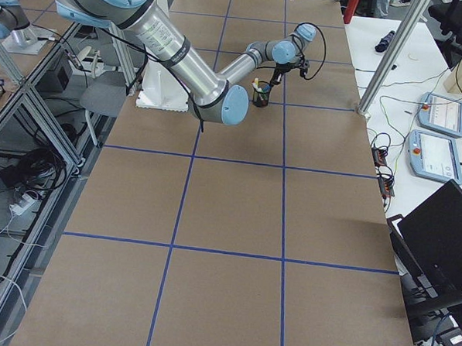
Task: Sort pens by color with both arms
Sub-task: 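Lift the blue highlighter out of the cup with the right gripper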
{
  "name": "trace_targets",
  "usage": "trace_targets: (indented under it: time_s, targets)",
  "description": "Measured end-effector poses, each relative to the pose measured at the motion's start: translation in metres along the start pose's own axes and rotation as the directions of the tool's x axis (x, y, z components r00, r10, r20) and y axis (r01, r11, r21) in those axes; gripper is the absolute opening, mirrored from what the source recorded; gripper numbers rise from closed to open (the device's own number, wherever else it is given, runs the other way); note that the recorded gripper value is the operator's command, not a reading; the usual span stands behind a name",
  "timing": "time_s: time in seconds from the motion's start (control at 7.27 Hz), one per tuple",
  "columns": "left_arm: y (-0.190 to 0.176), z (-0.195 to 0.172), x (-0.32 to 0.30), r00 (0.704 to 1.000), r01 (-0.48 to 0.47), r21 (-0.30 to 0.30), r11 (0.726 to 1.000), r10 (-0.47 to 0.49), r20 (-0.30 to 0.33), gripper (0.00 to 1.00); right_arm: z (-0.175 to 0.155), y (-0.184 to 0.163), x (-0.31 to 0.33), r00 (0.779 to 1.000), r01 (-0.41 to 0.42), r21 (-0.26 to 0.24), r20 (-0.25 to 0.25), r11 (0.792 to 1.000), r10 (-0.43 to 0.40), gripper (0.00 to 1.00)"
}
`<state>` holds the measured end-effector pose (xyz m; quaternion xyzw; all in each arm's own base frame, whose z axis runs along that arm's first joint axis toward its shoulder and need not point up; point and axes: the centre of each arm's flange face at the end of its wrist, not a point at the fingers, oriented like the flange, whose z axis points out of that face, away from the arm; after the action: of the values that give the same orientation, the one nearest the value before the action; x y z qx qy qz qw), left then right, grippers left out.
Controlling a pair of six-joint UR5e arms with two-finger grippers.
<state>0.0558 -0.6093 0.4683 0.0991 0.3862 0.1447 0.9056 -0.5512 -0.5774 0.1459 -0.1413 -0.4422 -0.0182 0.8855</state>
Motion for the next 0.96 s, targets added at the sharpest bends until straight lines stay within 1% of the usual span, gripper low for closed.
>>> trace_targets:
  time_s: [0.28, 0.55, 0.69, 0.83, 0.96]
  targets:
    - [0.000, 0.000, 0.000, 1.000, 0.001, 0.000, 1.000, -0.001, 0.000, 1.00, -0.044, 0.013, -0.008, 0.999, 0.025, 0.050, 0.045, 0.998, -0.027, 0.00]
    - [0.000, 0.000, 0.000, 1.000, 0.002, 0.000, 1.000, -0.002, 0.000, 1.00, -0.094, 0.035, -0.013, 0.996, 0.046, 0.122, 0.069, 0.991, -0.055, 0.00]
    - [0.001, 0.000, 0.000, 1.000, 0.001, -0.001, 1.000, -0.001, 0.000, 1.00, -0.119, 0.046, -0.013, 0.994, 0.059, 0.170, 0.079, 0.984, -0.073, 0.00]
    - [0.001, 0.001, -0.001, 1.000, 0.002, -0.002, 1.000, -0.002, 0.000, 1.00, -0.140, 0.053, -0.013, 0.993, 0.069, 0.228, 0.081, 0.971, -0.090, 0.00]
    - [0.001, 0.002, -0.001, 1.000, 0.004, -0.004, 1.000, -0.004, -0.001, 1.00, -0.153, 0.054, -0.012, 0.993, 0.074, 0.300, 0.064, 0.951, -0.098, 0.00]
